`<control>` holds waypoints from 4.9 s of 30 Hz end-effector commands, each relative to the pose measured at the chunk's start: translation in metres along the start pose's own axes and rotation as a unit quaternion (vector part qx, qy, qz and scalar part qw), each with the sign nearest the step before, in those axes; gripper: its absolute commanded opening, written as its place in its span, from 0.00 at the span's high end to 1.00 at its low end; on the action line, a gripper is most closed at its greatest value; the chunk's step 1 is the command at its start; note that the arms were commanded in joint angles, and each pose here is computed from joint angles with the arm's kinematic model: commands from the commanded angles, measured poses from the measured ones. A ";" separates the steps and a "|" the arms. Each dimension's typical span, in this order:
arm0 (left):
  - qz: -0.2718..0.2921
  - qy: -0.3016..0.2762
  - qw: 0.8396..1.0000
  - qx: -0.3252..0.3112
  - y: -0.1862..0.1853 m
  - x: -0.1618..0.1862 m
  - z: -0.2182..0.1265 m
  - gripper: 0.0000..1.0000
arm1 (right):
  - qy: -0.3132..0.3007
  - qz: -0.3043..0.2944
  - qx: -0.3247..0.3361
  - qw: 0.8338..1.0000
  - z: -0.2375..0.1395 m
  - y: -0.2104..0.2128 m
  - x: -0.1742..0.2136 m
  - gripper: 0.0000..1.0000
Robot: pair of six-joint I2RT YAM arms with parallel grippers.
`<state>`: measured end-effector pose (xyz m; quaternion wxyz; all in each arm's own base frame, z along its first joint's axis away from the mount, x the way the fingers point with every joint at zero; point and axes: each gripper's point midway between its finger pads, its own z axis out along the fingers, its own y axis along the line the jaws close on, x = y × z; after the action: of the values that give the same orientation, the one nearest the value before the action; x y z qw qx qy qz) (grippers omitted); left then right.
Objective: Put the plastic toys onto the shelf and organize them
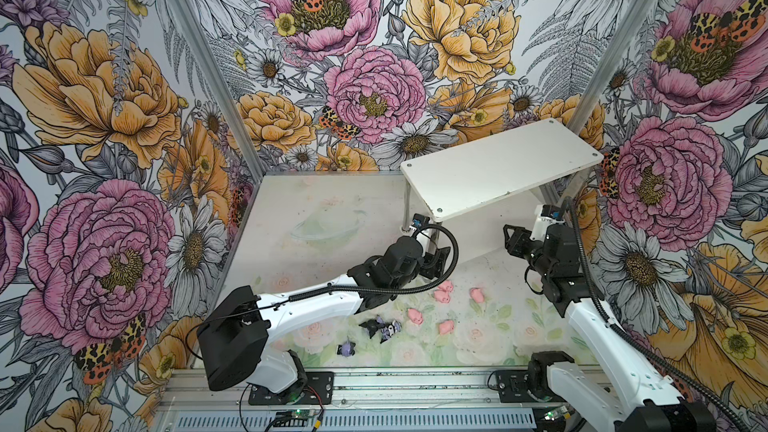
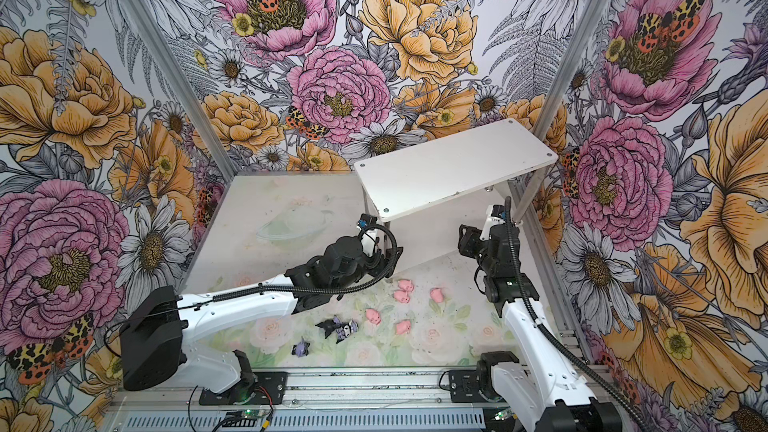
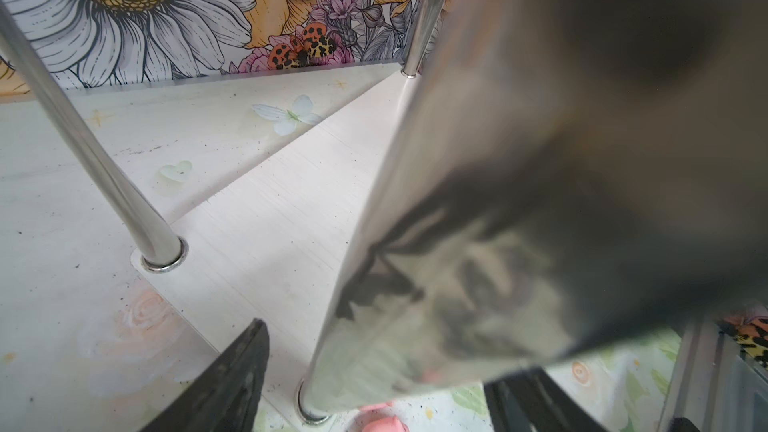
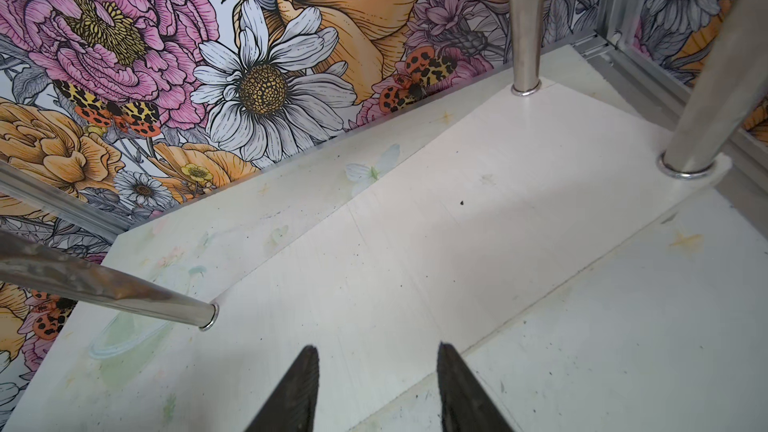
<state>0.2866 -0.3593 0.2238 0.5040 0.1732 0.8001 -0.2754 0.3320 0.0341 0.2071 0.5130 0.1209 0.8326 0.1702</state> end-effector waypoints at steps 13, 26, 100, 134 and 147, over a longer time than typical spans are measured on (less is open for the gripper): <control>-0.043 -0.080 0.987 -0.131 0.118 -0.073 0.003 0.94 | -0.013 -0.034 -0.034 0.999 -0.017 0.016 -0.013 0.51; -0.093 -0.135 0.939 -0.304 0.275 -0.100 -0.076 0.98 | -0.038 -0.031 0.065 0.997 -0.028 -0.020 -0.014 0.45; -0.217 -0.060 0.895 -0.385 0.278 0.060 -0.198 0.23 | 0.357 -0.515 -0.235 0.743 -0.028 0.231 0.352 0.41; -0.185 -0.011 0.982 -0.026 0.126 0.054 -0.125 0.01 | 0.224 0.064 -0.354 0.906 0.039 0.278 0.145 1.00; -0.138 0.032 0.989 0.040 0.085 0.040 -0.076 0.18 | 0.225 0.128 -0.356 0.898 0.018 0.273 0.128 1.00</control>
<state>0.2589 -0.2259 0.1592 0.4029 0.0566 0.8508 -0.3325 0.2986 0.3382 0.1977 0.2923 -0.0201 0.7972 0.5279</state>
